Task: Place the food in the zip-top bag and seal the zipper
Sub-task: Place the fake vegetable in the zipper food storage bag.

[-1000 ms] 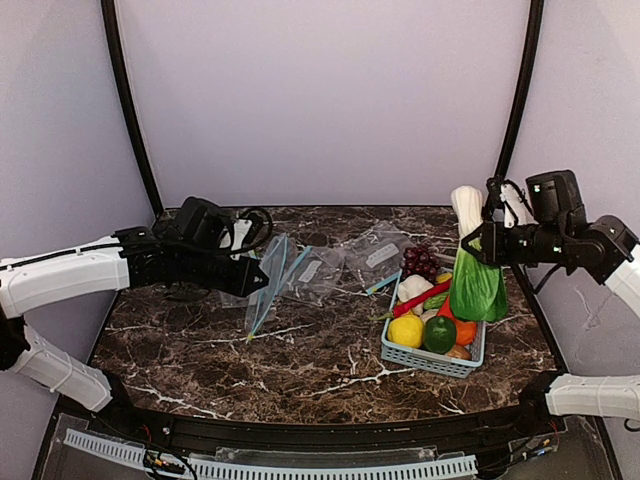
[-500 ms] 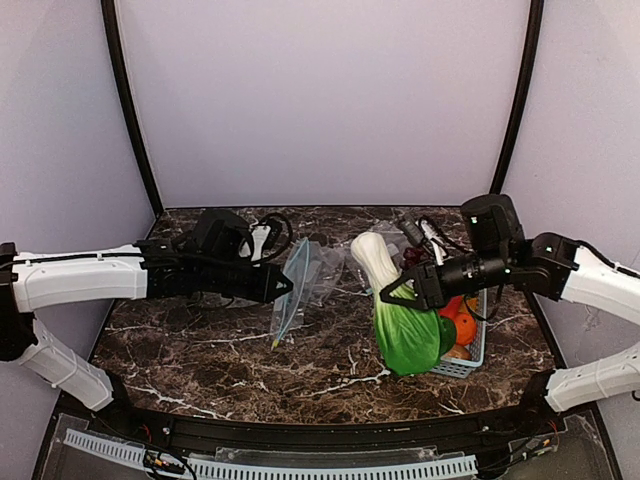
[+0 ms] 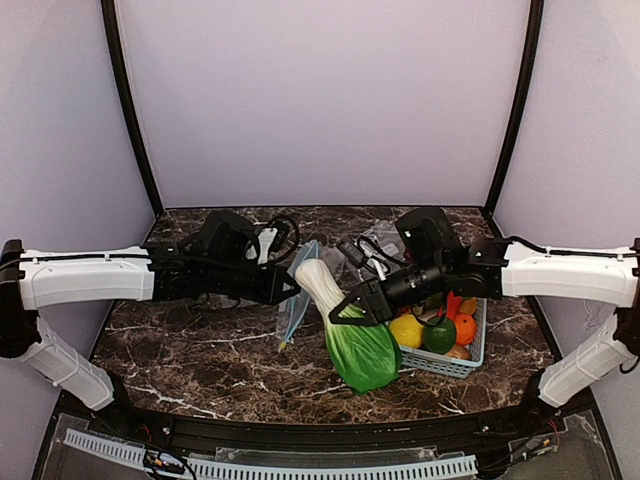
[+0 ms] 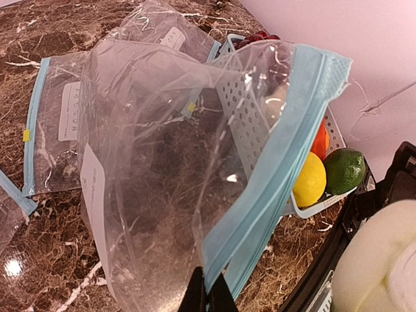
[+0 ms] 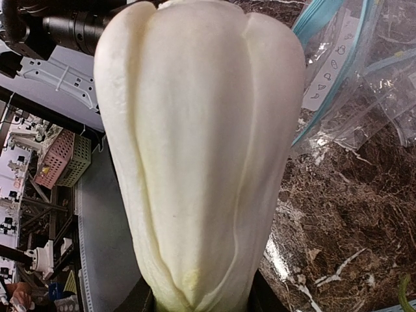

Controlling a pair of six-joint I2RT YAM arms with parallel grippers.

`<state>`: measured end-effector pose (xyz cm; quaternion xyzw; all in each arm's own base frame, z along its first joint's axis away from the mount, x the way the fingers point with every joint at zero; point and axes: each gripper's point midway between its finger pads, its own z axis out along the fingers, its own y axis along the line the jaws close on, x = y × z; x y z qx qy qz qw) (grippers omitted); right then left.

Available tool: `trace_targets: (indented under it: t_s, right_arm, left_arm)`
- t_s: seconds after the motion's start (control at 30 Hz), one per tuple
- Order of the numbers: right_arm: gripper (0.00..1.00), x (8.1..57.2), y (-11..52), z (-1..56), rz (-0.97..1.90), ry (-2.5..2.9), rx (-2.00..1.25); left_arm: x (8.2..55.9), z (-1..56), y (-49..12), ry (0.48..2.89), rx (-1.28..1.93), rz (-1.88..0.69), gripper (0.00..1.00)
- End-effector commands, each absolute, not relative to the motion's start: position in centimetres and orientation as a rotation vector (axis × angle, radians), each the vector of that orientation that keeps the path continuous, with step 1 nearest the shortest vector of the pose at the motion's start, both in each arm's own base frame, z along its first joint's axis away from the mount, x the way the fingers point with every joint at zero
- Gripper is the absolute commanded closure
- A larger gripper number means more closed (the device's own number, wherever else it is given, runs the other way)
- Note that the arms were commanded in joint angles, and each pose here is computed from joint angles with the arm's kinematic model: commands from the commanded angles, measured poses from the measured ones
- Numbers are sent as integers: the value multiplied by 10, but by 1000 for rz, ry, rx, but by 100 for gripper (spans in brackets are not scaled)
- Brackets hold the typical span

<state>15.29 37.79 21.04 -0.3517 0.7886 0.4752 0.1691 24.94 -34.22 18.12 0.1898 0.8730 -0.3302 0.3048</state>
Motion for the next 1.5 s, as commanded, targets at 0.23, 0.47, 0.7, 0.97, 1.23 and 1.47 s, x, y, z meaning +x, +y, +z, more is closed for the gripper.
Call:
trace_targets:
  t_s: [0.23, 0.47, 0.7, 0.97, 1.23, 1.47]
  right_arm:
    - [84, 155, 407, 207, 1405, 2227, -1032]
    - [84, 164, 400, 178, 1337, 2379, -947]
    - [84, 172, 391, 163, 1315, 2450, -871]
    - [84, 180, 386, 156, 1297, 2486, -831]
    - [85, 183, 383, 145, 1288, 2531, -812]
    - [85, 183, 384, 146, 1272, 2534, -835]
  left_arm:
    - [239, 182, -350, 2281, 577, -936, 99]
    - [236, 185, -343, 2262, 574, -928, 99]
    - [235, 187, -339, 2250, 582, -917, 99]
    - [227, 196, -343, 2204, 654, -961, 99]
    - [218, 204, -349, 2159, 730, -1016, 99]
    - [213, 206, -357, 2140, 784, -1066, 99]
